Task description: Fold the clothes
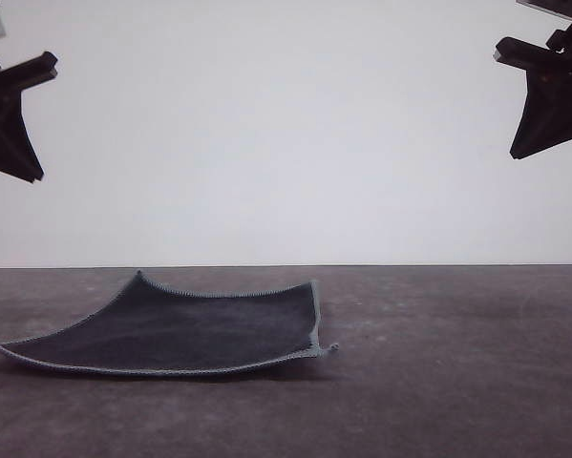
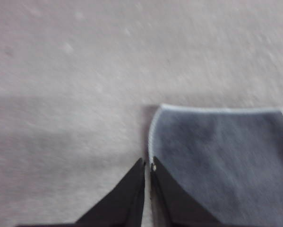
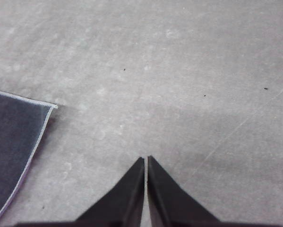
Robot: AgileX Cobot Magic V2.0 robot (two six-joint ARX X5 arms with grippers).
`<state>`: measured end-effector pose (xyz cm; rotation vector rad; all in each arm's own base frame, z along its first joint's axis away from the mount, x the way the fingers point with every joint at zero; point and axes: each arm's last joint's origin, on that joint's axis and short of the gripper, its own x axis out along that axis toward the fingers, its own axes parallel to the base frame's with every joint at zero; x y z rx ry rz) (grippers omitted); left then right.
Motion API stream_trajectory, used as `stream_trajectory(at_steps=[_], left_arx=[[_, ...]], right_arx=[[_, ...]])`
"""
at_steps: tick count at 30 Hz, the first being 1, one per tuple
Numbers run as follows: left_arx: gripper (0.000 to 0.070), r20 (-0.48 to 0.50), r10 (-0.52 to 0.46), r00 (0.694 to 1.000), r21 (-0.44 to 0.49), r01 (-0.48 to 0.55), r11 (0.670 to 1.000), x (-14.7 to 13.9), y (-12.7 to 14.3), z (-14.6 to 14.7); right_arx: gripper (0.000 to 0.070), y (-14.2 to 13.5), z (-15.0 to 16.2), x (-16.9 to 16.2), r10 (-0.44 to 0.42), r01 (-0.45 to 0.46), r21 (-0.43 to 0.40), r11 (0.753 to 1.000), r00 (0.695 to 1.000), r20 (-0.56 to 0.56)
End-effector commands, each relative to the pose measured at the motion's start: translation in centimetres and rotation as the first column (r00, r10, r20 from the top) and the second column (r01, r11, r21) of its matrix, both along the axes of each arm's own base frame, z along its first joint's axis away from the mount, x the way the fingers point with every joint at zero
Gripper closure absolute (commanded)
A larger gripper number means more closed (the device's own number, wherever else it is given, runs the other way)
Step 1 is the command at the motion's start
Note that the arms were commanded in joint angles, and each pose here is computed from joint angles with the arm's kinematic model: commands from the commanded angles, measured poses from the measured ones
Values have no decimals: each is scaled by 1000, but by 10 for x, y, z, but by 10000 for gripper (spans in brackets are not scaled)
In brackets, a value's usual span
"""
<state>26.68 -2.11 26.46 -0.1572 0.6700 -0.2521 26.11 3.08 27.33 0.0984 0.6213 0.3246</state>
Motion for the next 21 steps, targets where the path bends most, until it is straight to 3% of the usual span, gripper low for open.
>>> stream_trajectory(at_steps=[1, 6, 8, 10, 11, 13, 21], left_arx=[[689, 23, -24, 999, -5, 24, 1000, 5, -1, 5], [675, 37, -30, 999, -9, 30, 1000, 5, -1, 6], [608, 36, -30, 999, -9, 30, 1000, 5, -1, 6], [402, 34, -29, 999, -9, 30, 1000, 5, -1, 6], [285, 31, -28, 999, -12, 28, 1000, 5, -1, 6], [140, 26, -25, 999, -16, 26, 1000, 5, -1, 6], [143, 72, -16, 997, -27, 18, 999, 8, -1, 10]], right_arx=[[694, 1, 4, 3, 11, -11, -8, 1000, 1000, 21], [694, 1, 4, 3, 11, -11, -7, 1000, 1000, 20], [670, 1, 4, 3, 19, -19, -3, 1000, 1000, 20], [490, 2, 4, 3, 46, -46, 7, 999, 999, 21], [339, 2, 4, 3, 53, -54, 12, 998, 998, 20], [90, 2, 3, 3, 56, -56, 15, 998, 998, 14], [83, 2, 3, 2, 63, -63, 19, 998, 998, 10]])
